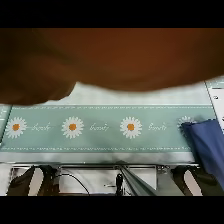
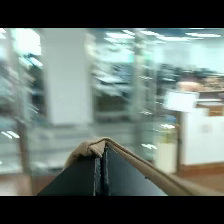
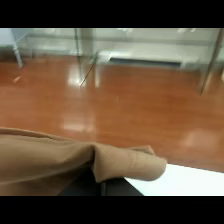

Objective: Fold the shirts.

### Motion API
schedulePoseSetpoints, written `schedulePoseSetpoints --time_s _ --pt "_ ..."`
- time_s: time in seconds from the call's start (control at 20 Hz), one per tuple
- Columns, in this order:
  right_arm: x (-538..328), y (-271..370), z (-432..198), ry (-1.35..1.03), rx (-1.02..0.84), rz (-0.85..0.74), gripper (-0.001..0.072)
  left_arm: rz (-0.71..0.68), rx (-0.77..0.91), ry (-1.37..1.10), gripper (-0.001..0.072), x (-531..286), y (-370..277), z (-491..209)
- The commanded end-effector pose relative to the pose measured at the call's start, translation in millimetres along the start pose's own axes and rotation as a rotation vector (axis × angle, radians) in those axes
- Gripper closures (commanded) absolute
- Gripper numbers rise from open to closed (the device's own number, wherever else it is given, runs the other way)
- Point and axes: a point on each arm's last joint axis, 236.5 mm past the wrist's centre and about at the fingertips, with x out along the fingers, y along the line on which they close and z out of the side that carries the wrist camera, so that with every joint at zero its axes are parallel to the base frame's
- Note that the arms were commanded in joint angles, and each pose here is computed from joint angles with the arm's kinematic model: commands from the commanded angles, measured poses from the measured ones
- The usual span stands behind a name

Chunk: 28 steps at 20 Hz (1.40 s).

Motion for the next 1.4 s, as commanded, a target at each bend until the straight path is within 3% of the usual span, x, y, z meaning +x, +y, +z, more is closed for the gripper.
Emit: schedulePoseSetpoints --time_s 0.0,0.15,0.25,0.4,0.75,1.05,1.25,1.3,1.35 --pt "-44 19 -19 0.024 -0.025 -0.017 0.0690 0.128 0.143 0.011 0.0689 -42 0 8" --pt "-44 21 -51 0.154 0.000 -0.006 0.0690 0.075 0.097 0.103 0.0689 -38 8 -22" --pt "-29 16 -73 0.233 0.047 0.010 0.0690 0.022 0.043 0.236 0.0689 -21 14 -74" --pt "12 7 -114 0.356 0.146 0.061 0.0689 0.063 0.013 0.444 0.0689 10 47 -169" --pt "155 -42 -230 0.545 0.410 0.129 0.0689 -0.010 -0.368 0.831 0.0688 88 57 -380" --pt "292 -93 -283 0.498 0.755 0.129 0.0689 0.030 -0.643 0.913 0.0687 135 67 -486" --pt "351 -121 -338 0.568 0.923 0.086 0.0688 0.044 -0.709 0.983 0.0686 139 63 -536" --pt "363 -124 -346 0.575 0.959 0.091 0.0606 0.035 -0.713 1.004 0.0650 138 57 -544" --pt "373 -125 -349 0.570 1.001 0.104 0.0272 0.026 -0.715 1.019 0.0463 138 51 -550"
